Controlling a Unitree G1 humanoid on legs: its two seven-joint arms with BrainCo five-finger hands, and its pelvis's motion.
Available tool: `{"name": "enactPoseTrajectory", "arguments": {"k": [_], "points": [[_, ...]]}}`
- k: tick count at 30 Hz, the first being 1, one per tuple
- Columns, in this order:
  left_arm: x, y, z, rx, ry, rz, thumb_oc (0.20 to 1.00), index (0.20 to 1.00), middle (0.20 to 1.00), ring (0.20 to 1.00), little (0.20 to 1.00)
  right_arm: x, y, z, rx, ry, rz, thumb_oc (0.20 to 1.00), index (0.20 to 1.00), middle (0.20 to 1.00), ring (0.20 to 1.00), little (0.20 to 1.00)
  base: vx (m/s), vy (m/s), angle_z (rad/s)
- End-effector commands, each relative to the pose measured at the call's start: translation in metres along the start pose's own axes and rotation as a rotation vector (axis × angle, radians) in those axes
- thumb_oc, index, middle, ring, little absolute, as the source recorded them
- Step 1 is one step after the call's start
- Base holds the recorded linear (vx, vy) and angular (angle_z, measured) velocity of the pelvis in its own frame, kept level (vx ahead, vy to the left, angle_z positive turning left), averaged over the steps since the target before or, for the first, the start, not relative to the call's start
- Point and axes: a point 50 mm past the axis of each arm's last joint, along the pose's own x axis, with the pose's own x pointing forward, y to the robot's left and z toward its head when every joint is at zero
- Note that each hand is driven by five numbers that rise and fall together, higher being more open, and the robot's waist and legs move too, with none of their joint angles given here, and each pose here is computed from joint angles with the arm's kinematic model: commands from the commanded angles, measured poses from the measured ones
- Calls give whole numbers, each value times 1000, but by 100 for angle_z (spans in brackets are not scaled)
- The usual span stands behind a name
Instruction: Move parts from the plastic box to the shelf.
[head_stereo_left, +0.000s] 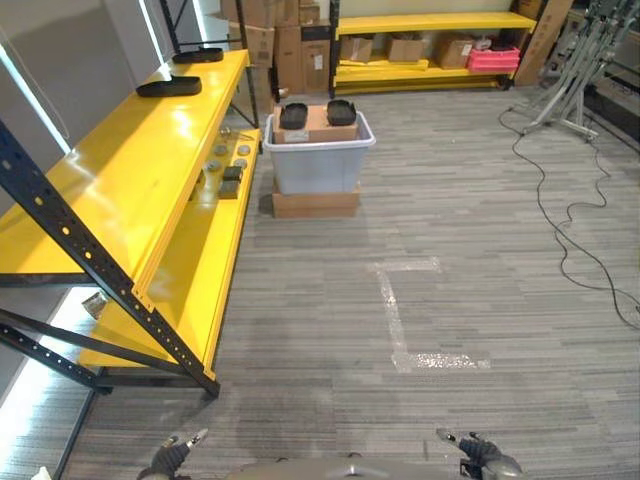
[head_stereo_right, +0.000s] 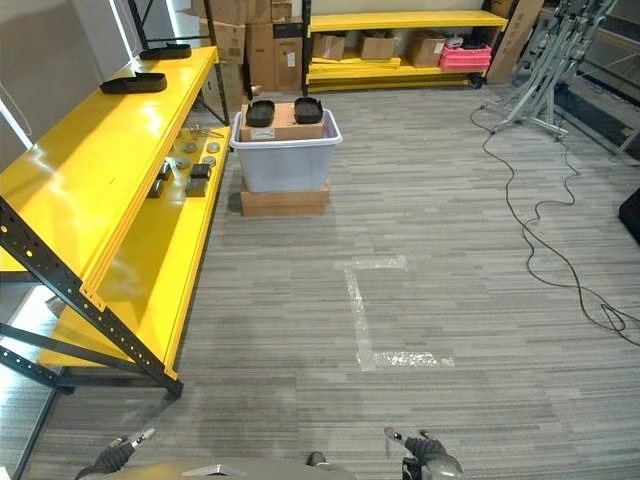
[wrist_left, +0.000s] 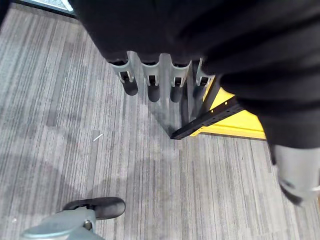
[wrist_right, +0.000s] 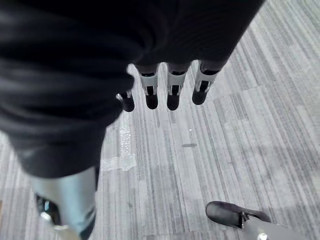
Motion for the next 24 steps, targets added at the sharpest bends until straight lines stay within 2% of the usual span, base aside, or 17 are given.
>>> {"name": "enactPoseTrajectory", "arguments": {"k": [1, 3, 8, 12, 18, 20, 24], "points": [[5, 4, 19, 29, -39, 34, 1000, 1000, 1000, 1000, 1000, 2, 8, 19, 34, -36, 21, 1000, 1000, 1000, 1000, 1000, 17, 47, 0], [5, 5, 23, 16, -57, 33, 1000, 1000, 1000, 1000, 1000, 2, 10, 23, 26, -51, 30, 1000, 1000, 1000, 1000, 1000, 13, 77, 1], [2, 19, 73, 9, -279, 29, 1000, 1000, 1000, 1000, 1000, -3, 12, 80, -101, -300, 96, 1000, 1000, 1000, 1000, 1000, -16, 118, 0], [3, 30, 90, 15, -319, 56, 1000, 1000, 1000, 1000, 1000, -7, 8, 107, -98, -383, 82, 1000, 1000, 1000, 1000, 1000, -11, 145, -2], [6, 22, 82, 15, -256, 47, 1000, 1000, 1000, 1000, 1000, -7, 24, 105, -204, -366, 135, 1000, 1000, 1000, 1000, 1000, 252, -45, -23], [8, 11, 66, 66, -182, 14, 1000, 1000, 1000, 1000, 1000, -2, 19, 77, -230, -269, 126, 1000, 1000, 1000, 1000, 1000, 679, -233, 17], [7, -1, 47, 27, -116, -28, 1000, 1000, 1000, 1000, 1000, 2, 9, 45, -241, -142, 92, 1000, 1000, 1000, 1000, 1000, 530, -264, 93]]}}
